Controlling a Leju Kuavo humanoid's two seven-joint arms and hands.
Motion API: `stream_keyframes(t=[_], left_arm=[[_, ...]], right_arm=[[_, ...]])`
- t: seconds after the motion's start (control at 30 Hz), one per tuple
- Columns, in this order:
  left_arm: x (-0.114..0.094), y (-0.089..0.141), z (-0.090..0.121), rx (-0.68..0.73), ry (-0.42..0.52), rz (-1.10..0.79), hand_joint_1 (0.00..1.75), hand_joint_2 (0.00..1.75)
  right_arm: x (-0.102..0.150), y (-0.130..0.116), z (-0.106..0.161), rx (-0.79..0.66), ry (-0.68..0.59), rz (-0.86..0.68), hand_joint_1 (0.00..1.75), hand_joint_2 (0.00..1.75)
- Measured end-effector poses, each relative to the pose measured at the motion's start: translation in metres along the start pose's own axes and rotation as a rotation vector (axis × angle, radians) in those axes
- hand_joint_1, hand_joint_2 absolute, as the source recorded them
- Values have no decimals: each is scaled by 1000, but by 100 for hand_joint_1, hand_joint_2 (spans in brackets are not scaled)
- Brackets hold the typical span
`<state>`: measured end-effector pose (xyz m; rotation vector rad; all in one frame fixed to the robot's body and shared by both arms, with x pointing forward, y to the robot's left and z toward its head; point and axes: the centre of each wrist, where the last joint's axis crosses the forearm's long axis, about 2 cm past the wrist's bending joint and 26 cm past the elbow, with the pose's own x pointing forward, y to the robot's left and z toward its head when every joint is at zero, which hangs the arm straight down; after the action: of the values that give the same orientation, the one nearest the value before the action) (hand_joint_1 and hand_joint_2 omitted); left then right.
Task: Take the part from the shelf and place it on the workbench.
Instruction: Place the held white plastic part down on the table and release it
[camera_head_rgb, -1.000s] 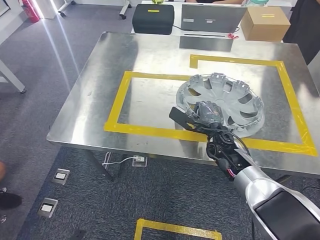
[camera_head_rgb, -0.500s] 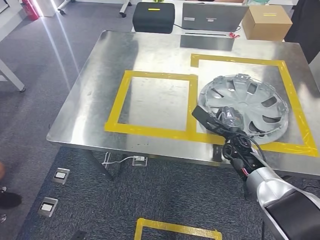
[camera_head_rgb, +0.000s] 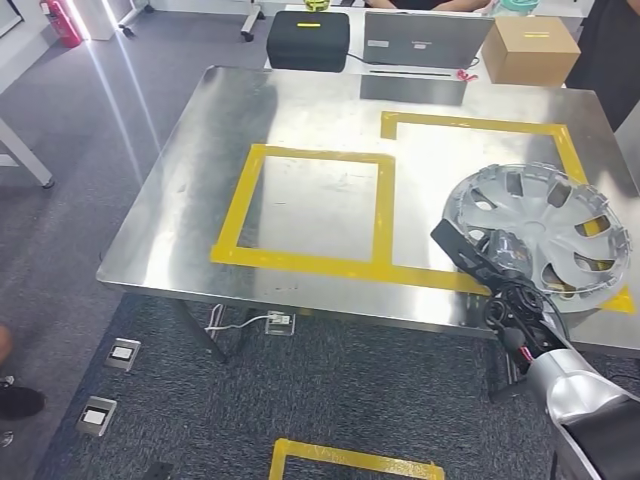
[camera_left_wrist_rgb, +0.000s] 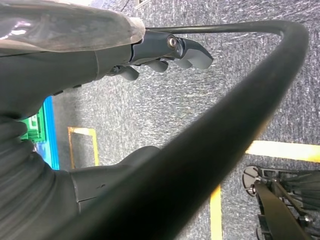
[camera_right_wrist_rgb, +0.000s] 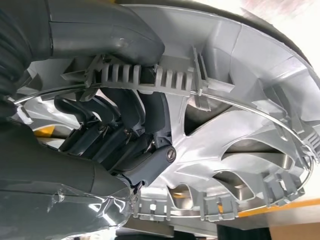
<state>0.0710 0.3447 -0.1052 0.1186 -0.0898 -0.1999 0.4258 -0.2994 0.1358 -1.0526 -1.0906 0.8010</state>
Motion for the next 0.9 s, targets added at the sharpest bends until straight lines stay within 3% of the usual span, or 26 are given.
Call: stream_keyframes(t=[0.9], left_arm=[[-1, 2, 0, 7, 2, 24, 0, 175]], right_arm=[[-15, 3, 1, -5, -5, -54, 175, 175]])
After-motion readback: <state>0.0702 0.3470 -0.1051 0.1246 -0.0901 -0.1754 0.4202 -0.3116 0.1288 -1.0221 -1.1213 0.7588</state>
